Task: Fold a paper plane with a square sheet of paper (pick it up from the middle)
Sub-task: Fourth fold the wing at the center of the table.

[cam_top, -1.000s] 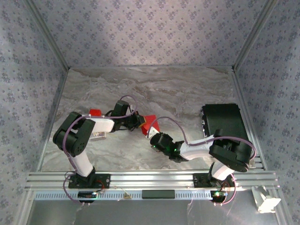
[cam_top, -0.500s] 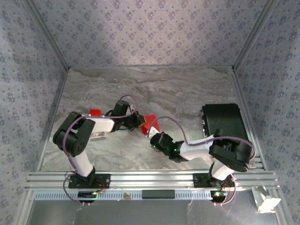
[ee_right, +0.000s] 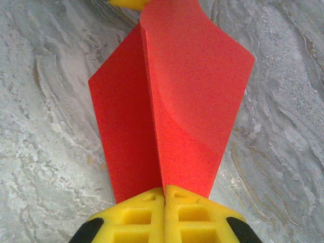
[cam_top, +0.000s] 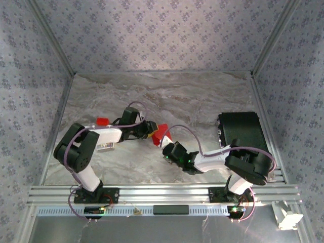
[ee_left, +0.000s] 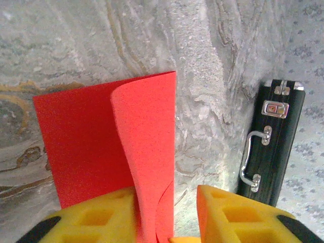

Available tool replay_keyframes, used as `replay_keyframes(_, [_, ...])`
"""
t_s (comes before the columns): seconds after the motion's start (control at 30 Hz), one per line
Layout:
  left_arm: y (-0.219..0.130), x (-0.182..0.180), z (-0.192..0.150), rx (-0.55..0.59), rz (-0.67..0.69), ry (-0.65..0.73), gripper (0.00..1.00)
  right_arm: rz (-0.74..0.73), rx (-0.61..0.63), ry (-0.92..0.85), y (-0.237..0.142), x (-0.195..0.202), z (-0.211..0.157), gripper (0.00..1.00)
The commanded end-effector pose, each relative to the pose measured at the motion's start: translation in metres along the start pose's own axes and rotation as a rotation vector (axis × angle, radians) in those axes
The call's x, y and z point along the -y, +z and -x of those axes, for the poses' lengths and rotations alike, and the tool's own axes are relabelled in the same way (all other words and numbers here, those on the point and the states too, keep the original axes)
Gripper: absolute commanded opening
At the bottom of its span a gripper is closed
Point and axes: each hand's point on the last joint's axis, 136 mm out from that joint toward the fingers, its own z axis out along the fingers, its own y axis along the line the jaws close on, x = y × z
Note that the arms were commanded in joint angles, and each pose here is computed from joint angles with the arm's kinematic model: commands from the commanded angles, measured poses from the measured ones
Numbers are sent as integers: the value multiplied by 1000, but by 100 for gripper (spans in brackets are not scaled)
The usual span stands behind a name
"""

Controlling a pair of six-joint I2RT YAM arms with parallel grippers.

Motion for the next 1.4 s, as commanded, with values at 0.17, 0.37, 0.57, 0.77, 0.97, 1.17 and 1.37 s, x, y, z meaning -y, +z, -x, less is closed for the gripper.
replay_keyframes(0.17, [-21, -1, 13, 79, 52, 24, 46, 43, -11, 117, 7, -4, 0, 6])
replay_keyframes(0.37, [-23, -4, 13, 86, 59, 17, 47, 123, 7, 213, 9, -7, 1, 4])
replay_keyframes(0.57, [-24, -5, 14, 89, 60, 14, 47, 259, 25, 347, 8, -9, 3, 2])
replay_keyframes(0.77, [-23, -6, 13, 84, 61, 11, 46, 361, -13, 501, 13, -8, 0, 2])
replay_keyframes(0.97, [-23, -6, 13, 85, 60, 12, 43, 441, -27, 607, 14, -6, 3, 2])
replay_keyframes(1.17, [-20, -7, 11, 67, 53, 10, 36, 508, -34, 702, 16, -4, 6, 2])
replay_keyframes(1.37, [-14, -5, 9, 46, 35, 6, 31, 550, -43, 769, 18, -1, 8, 1])
